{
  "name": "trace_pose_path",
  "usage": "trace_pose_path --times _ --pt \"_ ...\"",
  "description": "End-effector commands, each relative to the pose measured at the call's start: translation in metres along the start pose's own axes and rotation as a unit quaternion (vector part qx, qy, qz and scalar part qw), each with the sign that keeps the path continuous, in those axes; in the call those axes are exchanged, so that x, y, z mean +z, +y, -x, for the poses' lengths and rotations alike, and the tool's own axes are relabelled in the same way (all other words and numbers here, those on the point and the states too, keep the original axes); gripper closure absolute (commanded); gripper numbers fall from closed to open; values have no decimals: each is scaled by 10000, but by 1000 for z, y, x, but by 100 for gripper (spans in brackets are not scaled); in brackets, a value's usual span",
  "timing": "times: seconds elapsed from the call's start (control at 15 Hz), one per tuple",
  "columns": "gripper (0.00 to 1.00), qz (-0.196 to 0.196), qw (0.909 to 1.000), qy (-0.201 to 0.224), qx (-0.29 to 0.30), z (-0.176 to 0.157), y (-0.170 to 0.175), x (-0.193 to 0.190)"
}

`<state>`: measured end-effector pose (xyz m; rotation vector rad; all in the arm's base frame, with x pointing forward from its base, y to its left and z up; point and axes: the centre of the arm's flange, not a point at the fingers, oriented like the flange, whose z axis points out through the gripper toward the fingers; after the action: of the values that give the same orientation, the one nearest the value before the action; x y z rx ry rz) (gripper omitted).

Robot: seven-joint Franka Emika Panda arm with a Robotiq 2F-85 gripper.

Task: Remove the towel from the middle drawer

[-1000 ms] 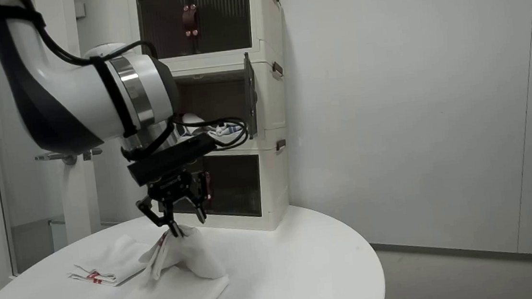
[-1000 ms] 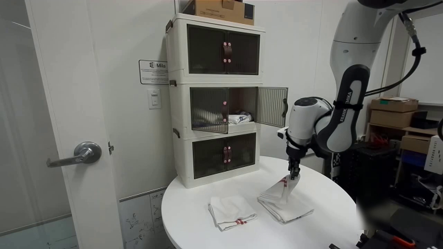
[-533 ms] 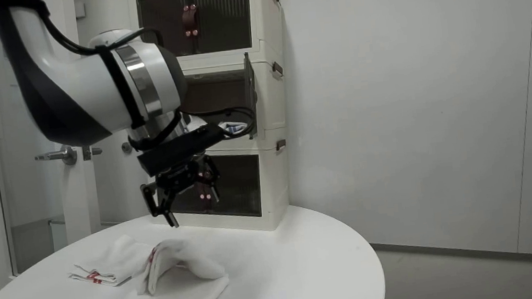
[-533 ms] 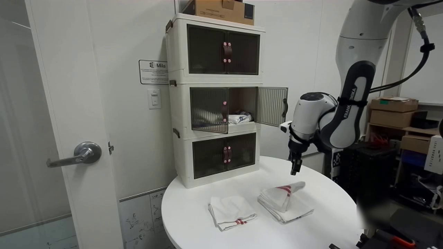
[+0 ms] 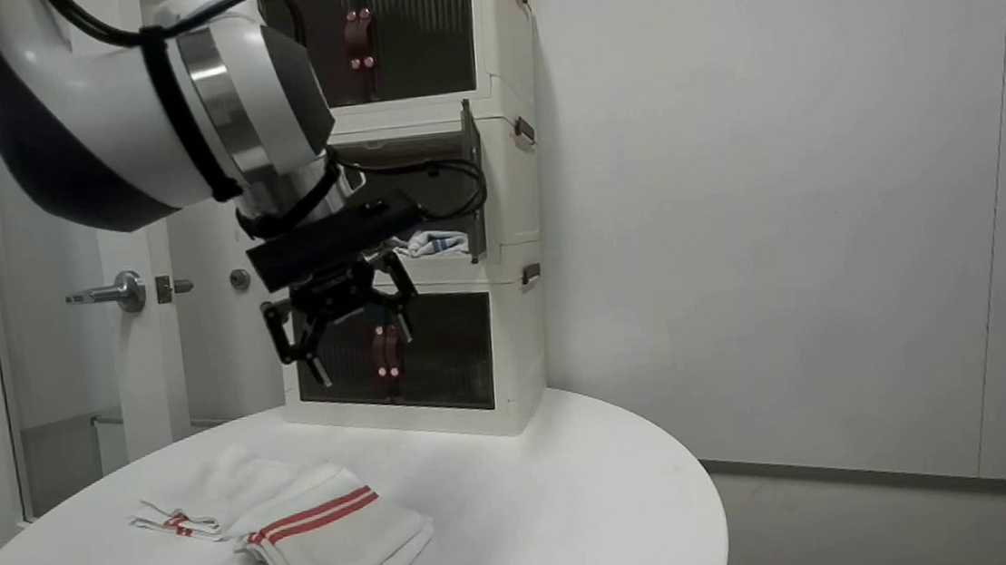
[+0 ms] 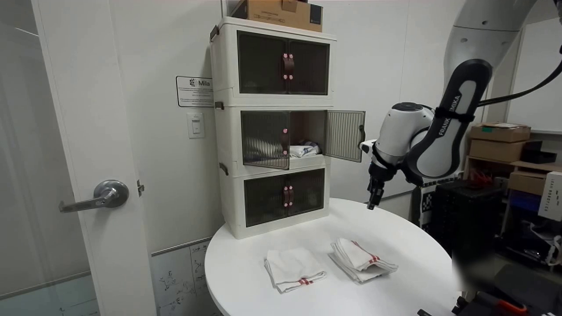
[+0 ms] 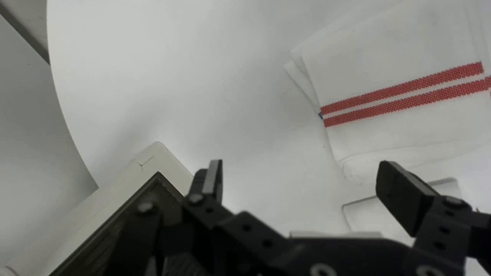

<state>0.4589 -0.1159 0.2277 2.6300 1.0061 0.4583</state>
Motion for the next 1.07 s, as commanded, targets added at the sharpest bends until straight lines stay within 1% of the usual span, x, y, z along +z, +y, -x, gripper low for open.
trace_pose_path --times 0.0,0.13,0.2,0.4,0.47,0.6,0.67,0.8,0.93,1.0 --pt "0 -361 9970 478 494 -19 25 -48" --pt "0 -444 9947 649 670 -32 22 -60" --pt "0 -465 9944 668 672 -40 22 -71" --pt "0 -543 9942 760 528 -54 13 -86" --pt "0 -493 9948 780 433 -58 10 -91" --pt "0 -406 9961 674 388 -65 10 -98" --pt "0 -445 9959 663 417 -68 14 -101" --pt "0 -543 9930 745 736 -73 25 -108" --pt "0 -662 9858 903 1253 -80 39 -115" --pt "0 -739 9790 992 1618 -85 47 -120"
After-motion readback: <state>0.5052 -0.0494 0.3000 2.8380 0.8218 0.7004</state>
